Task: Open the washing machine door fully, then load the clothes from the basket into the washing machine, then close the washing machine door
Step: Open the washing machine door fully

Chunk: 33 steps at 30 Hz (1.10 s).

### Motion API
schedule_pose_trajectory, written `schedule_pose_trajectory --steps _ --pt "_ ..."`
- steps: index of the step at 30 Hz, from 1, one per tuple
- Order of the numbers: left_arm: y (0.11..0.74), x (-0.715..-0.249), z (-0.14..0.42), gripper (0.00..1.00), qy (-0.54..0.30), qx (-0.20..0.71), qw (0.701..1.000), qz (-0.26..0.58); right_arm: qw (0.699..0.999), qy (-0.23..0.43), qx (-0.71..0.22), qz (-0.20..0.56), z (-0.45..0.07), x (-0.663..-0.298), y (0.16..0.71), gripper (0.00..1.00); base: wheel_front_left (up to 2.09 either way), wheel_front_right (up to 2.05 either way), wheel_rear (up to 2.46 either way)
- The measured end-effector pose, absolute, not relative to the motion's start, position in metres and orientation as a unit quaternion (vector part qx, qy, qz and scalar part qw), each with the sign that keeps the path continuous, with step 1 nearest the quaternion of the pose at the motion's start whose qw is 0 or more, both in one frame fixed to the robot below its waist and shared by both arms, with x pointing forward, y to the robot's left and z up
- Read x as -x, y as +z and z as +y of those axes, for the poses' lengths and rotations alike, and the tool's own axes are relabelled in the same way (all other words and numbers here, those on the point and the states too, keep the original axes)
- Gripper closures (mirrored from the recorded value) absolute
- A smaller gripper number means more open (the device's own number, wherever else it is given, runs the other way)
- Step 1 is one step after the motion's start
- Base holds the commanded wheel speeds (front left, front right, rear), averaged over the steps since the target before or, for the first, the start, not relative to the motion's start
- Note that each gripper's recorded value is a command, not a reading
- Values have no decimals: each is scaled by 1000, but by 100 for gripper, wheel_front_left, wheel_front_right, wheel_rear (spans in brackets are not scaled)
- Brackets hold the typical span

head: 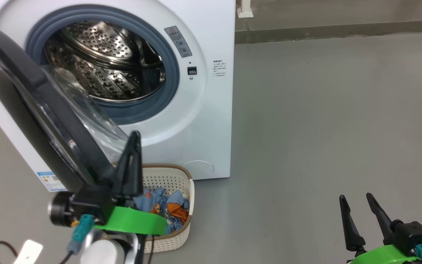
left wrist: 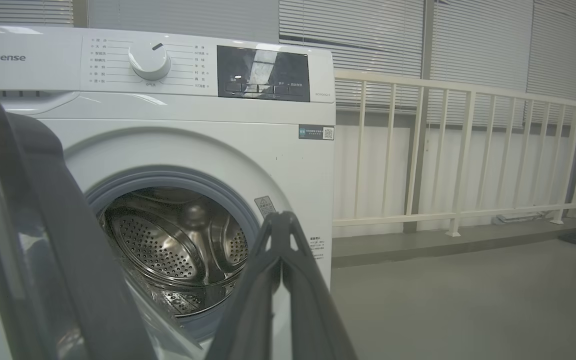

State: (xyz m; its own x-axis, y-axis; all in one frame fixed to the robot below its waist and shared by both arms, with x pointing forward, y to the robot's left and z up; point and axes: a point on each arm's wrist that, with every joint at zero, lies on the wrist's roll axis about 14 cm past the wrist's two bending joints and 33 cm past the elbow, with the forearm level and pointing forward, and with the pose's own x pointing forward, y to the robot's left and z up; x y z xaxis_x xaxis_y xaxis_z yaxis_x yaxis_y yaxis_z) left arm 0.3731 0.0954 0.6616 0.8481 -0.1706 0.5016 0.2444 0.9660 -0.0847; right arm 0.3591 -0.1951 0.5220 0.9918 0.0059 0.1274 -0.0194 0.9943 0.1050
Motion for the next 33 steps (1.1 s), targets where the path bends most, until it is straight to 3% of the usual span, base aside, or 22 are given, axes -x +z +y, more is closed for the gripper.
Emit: schedule_pose_trajectory --steps 16,33 --pt "544 -389 72 100 -127 118 983 -58 997 -6 -54 -55 -203 -354 516 0 0 0 0" --pt "523 -399 89 100 -97 113 989 -24 997 -6 -54 -51 -202 -355 514 0 0 0 0"
